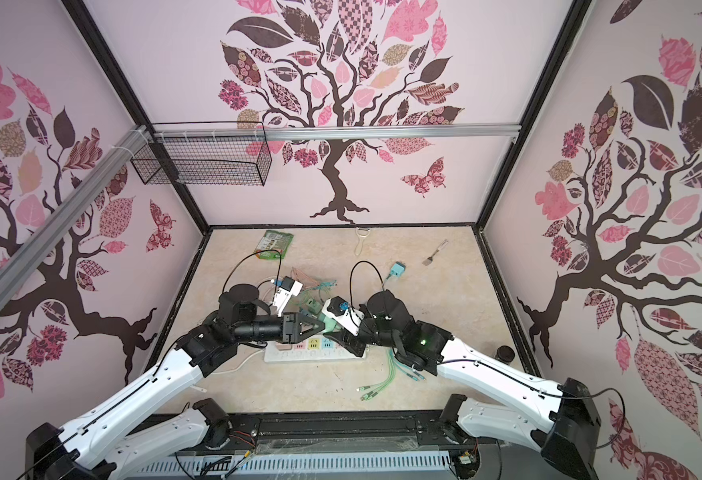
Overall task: Insert the plug
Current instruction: 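Close the left gripper on the mint charger beside the right gripper, then raise the mint charger held between both grippers, then open and withdraw the left gripper while the right gripper keeps the mint charger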
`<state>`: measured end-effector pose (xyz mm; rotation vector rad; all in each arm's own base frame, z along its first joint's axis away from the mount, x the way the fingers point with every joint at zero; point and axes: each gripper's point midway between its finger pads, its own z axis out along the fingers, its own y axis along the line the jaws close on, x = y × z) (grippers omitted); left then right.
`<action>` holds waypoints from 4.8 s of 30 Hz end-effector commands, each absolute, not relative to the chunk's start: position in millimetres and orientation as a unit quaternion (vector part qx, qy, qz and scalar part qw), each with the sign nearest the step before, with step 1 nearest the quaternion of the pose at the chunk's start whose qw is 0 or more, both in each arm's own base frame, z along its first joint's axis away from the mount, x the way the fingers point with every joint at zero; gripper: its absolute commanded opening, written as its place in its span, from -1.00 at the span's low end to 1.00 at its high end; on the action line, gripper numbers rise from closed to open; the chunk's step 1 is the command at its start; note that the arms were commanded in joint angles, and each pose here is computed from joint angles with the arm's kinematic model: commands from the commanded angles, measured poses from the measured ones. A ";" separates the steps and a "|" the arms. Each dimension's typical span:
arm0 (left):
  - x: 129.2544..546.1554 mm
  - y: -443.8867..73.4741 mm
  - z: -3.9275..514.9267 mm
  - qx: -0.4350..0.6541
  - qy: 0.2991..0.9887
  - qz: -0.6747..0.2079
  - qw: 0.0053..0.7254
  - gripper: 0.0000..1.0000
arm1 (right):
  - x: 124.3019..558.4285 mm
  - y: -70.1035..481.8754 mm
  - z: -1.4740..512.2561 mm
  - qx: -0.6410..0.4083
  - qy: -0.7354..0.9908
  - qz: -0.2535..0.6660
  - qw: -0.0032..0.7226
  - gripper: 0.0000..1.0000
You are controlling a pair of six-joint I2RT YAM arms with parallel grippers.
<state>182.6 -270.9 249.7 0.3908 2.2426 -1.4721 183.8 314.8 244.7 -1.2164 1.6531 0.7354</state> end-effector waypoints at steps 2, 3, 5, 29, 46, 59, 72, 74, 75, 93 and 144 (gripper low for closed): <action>185.3 -276.8 281.3 0.164 0.783 -0.547 0.246 -0.29 | 176.7 321.2 264.2 -0.507 0.651 0.313 0.471 -0.42; 184.9 -276.8 281.2 0.164 0.783 -0.547 0.245 -0.37 | 176.3 321.2 263.1 -0.508 0.651 0.313 0.470 -0.41; 185.0 -276.6 281.6 0.164 0.783 -0.548 0.245 -0.49 | 176.4 321.0 261.8 -0.508 0.651 0.311 0.470 -0.39; 191.6 -277.6 299.6 0.167 0.731 -0.580 0.319 -1.00 | 125.2 289.9 320.6 -0.330 0.596 0.555 0.477 0.33; 162.8 -269.0 343.5 0.205 0.616 -0.643 0.406 -1.00 | 130.3 287.4 342.4 -0.235 0.534 0.656 0.479 0.31; 154.2 -264.2 351.8 0.210 0.580 -0.662 0.426 -1.00 | 137.8 295.1 363.7 -0.213 0.507 0.685 0.478 0.20; 147.9 -259.4 355.9 0.216 0.554 -0.669 0.445 -1.00 | 144.1 301.9 376.6 -0.197 0.494 0.704 0.470 0.07; 147.0 -259.0 356.4 0.217 0.552 -0.670 0.447 -1.00 | 144.5 303.3 379.4 -0.198 0.490 0.707 0.470 0.05; 147.3 -258.6 356.1 0.216 0.552 -0.669 0.448 -1.00 | 144.3 304.4 380.8 -0.199 0.488 0.709 0.469 0.04; 148.3 -258.3 351.5 0.217 0.554 -0.662 0.456 -1.00 | 148.0 318.1 388.6 -0.210 0.484 0.715 0.459 -0.21; 172.6 -178.5 252.5 0.067 0.788 -0.419 0.445 0.29 | 273.1 281.5 406.0 -0.263 0.669 0.424 0.551 -0.64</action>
